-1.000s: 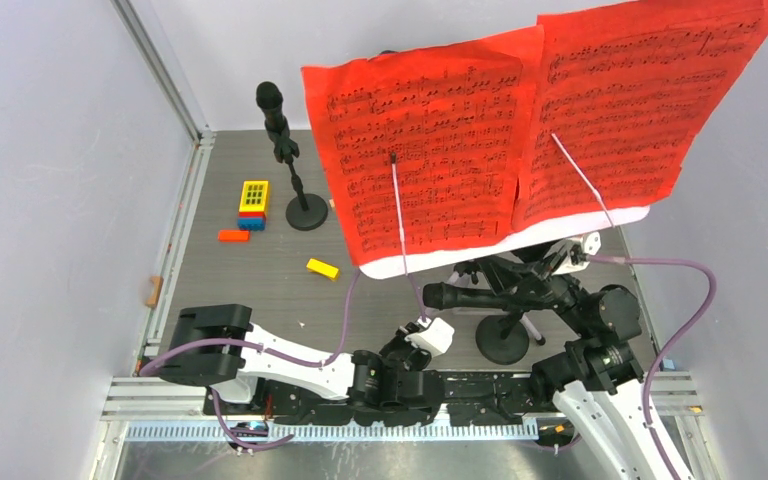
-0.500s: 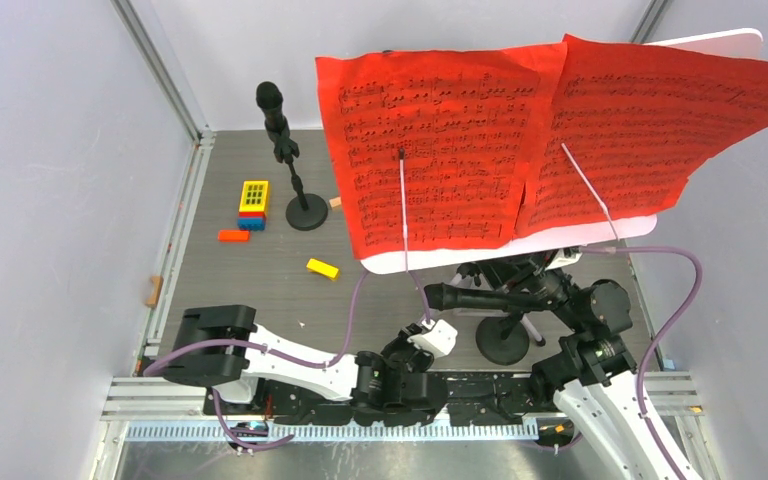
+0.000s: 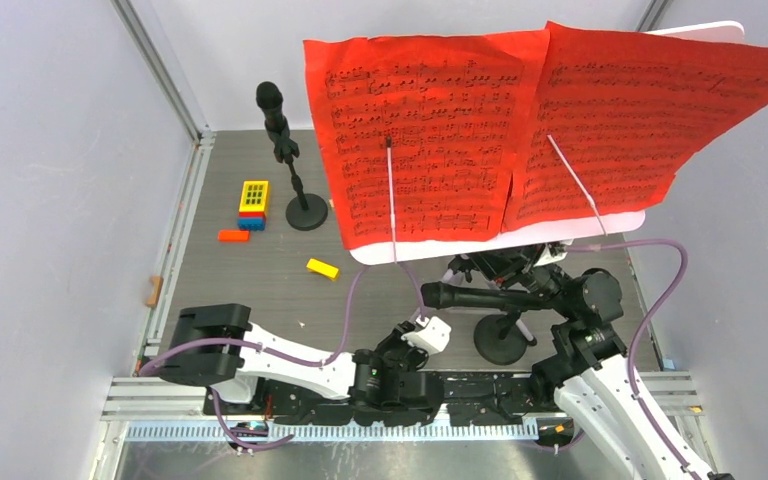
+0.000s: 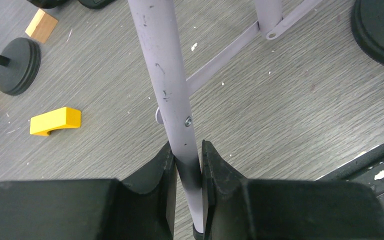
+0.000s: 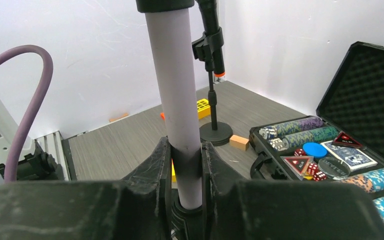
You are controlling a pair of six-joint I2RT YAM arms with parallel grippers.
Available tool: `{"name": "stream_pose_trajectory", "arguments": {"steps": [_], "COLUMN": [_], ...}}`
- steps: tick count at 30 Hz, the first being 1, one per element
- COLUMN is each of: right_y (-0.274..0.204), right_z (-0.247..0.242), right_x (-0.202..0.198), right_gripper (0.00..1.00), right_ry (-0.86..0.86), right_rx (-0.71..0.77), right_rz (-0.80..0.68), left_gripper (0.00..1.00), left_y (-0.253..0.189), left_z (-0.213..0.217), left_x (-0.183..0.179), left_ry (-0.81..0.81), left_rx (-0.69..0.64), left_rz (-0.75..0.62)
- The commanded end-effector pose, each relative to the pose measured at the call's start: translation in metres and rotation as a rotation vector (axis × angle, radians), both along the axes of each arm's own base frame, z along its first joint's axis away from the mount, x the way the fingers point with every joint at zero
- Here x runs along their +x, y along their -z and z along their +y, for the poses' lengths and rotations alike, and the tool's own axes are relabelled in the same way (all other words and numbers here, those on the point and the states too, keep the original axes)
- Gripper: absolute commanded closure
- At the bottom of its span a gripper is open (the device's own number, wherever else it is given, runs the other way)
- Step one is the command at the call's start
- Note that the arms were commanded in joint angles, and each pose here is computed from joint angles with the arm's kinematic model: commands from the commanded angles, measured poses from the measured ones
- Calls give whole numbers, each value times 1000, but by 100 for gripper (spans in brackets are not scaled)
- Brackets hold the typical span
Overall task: Pack up the instrument practice props
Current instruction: Move the music stand to the center of the board.
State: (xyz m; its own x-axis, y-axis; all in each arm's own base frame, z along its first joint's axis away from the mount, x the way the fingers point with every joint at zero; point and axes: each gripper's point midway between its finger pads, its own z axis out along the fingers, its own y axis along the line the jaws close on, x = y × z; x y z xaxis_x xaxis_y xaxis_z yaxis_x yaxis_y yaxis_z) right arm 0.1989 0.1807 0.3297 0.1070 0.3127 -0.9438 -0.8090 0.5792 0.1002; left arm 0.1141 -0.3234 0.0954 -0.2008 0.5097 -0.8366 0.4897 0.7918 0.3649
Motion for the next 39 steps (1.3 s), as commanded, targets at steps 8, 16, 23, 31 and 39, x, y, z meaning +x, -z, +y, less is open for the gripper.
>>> {"name": "stream_pose_trajectory", "arguments": {"steps": [8, 16, 23, 31, 39], "right_y": [-17, -17, -16, -11, -8], "right_z": [-2, 15, 22, 23, 34], "right_x": [42, 51, 37, 4, 4], "right_gripper": [100, 100, 100, 100, 100], "right_ry": [85, 14, -4, -49, -98], "right_rx": [112, 68, 36, -6, -7], "right_rz": [65, 68, 75, 95, 108], "left_gripper": [100, 100, 100, 100, 100], "left_y": [38, 37, 34, 33, 28], "left_z": [67, 79, 67, 52, 57], "left_x": [-17, -24, -34, -48, -56], "left_ry": [13, -86, -75, -14, -6], "left_rx": [287, 281, 339, 228, 228], "left_rz": [74, 62, 1, 66, 76]}}
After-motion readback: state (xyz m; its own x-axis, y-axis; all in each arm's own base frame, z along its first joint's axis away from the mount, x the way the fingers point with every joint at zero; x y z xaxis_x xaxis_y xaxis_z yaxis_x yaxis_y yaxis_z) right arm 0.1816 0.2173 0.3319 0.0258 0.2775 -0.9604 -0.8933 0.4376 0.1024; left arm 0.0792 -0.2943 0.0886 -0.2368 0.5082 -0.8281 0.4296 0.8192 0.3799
